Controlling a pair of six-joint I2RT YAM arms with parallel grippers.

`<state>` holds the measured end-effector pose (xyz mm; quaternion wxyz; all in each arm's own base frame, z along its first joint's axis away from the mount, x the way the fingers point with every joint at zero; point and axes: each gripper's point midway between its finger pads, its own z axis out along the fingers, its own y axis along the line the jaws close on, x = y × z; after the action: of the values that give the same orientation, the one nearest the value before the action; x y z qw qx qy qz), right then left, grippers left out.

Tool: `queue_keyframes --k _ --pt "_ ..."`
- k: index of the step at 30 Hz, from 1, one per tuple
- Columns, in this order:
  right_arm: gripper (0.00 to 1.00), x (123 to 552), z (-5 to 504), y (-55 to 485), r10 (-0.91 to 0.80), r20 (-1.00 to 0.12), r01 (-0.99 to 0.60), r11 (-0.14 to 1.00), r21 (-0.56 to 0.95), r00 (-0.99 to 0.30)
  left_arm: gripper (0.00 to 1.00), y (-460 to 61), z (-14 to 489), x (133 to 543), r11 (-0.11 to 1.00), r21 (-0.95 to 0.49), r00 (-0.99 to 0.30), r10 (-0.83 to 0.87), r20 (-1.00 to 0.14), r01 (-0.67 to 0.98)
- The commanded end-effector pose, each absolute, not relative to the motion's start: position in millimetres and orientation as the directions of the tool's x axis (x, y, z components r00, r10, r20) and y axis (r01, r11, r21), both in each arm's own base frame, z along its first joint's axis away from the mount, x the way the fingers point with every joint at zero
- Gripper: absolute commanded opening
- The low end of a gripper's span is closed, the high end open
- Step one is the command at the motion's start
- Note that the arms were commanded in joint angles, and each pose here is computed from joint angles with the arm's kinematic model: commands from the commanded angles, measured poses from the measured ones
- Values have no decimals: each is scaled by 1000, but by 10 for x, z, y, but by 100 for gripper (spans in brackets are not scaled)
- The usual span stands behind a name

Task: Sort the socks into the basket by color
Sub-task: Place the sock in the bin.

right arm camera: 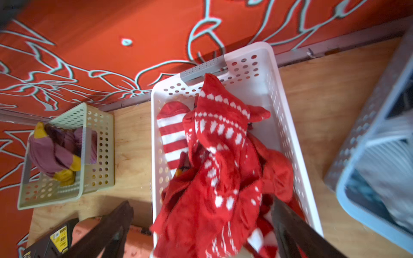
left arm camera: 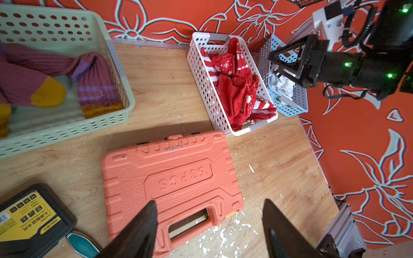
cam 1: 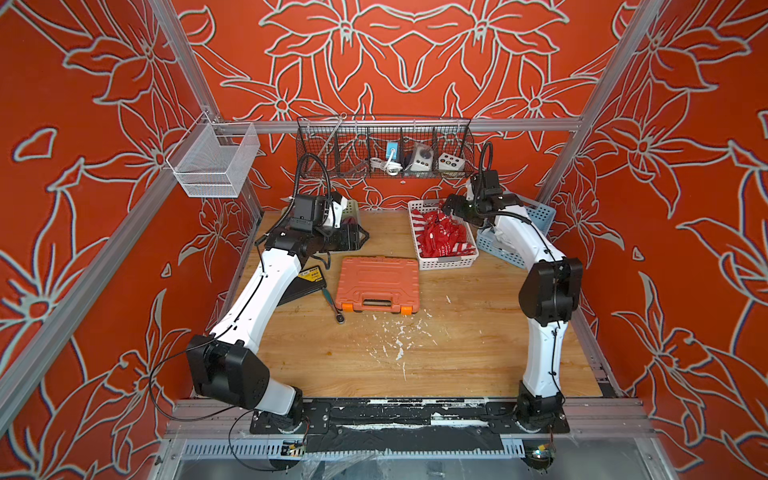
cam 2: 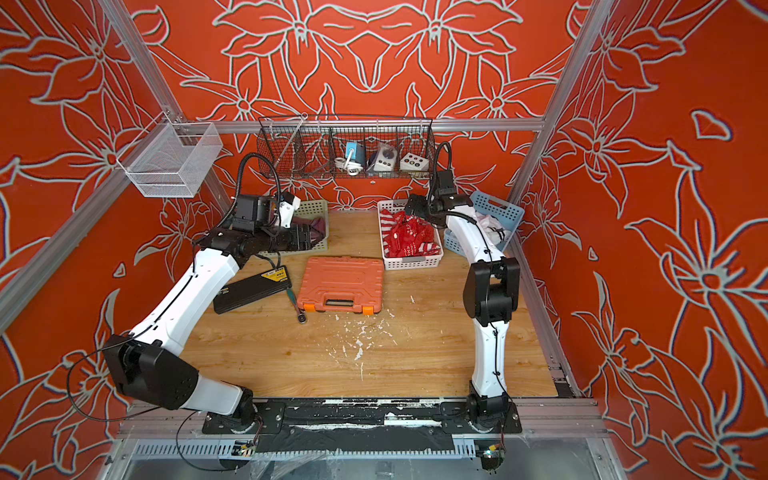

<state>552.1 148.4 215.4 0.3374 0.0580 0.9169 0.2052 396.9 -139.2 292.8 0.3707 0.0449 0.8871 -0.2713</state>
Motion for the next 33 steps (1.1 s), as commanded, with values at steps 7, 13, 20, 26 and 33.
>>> queue_keyframes --k 7,13,20,26,33 --pt "98 4692 2373 1067 137 -633 -14 974 228 -762 79 -1081 2887 3753 900 -401 -704 -172 -689 172" --pt "98 4232 2345 783 121 -667 33 989 143 -735 96 -867 2786 3638 930 -356 -674 -208 -709 87" --pt "98 3942 2396 585 84 -773 32 996 83 -629 100 -615 2668 3577 958 -288 -630 -230 -742 -10" --pt "98 3802 2124 621 -14 -780 -61 998 30 -626 100 -532 2512 3540 973 -231 -637 -191 -747 -21" --pt "98 3720 1939 460 -84 -770 -42 996 -74 -633 100 -492 2339 3526 986 -167 -666 -129 -735 -8"
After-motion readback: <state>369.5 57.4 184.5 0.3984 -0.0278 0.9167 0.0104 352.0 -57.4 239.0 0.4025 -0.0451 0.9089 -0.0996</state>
